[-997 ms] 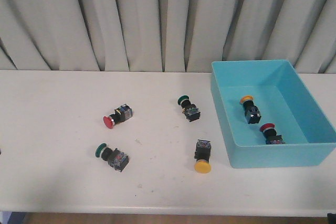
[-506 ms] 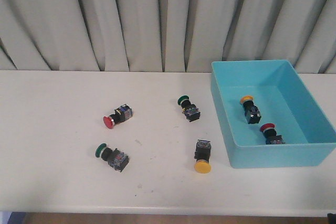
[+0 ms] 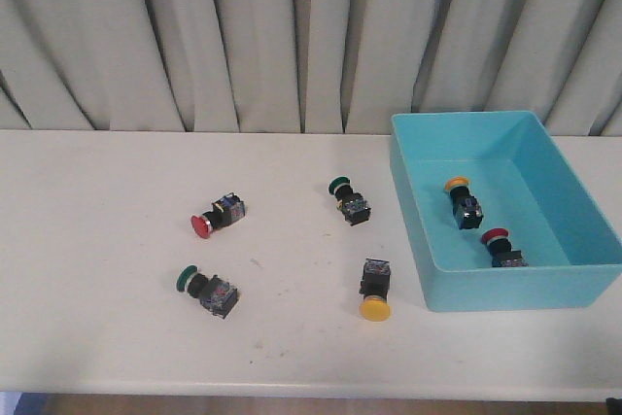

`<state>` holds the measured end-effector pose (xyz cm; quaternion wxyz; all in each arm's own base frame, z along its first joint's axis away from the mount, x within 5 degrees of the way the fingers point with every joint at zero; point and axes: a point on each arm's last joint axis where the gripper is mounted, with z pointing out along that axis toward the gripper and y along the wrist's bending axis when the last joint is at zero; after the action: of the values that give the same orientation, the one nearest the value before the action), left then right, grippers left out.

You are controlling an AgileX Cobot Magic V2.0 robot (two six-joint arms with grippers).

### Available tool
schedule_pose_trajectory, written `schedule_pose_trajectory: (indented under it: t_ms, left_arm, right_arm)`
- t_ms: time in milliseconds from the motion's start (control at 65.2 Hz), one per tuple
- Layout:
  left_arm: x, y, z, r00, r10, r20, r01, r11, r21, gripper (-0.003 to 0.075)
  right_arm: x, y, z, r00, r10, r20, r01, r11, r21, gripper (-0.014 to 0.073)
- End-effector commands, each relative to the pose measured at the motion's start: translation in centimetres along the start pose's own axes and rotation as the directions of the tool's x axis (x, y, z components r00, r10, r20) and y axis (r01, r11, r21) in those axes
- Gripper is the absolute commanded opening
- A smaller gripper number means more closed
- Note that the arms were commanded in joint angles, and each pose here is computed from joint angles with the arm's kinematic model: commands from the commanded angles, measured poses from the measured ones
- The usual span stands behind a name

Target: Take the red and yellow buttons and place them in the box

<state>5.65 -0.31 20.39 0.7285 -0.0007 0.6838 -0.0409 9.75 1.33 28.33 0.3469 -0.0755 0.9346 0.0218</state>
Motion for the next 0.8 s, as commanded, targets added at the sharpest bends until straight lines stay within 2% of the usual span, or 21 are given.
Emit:
schedule_pose_trajectory:
  t_ms: [0,307,782]
  left_arm:
    - [0.92,0.14,-0.04,0.999,-0.003,0.04,0.003,1.0,-0.008,-0.0007]
    - [1.0,0.06,-0.04,0.999,-0.016,0.032,0.016,1.0,0.001,-0.0007]
    - [1.57,0.11,-0.04,0.999,0.041,-0.032,-0.041,0.999,-0.004,-0.0007]
  right_arm:
    - [-0.98,-0.08,-0.39,0.998,-0.007,0.061,0.007,1.0,0.007,-0.0007]
    - [-0.99,-0.08,-0.4,0.998,-0.007,0.062,0.007,1.0,0.007,-0.0007]
    - [-0.99,-0.08,-0.4,0.998,-0.007,0.062,0.007,1.0,0.007,-0.0007]
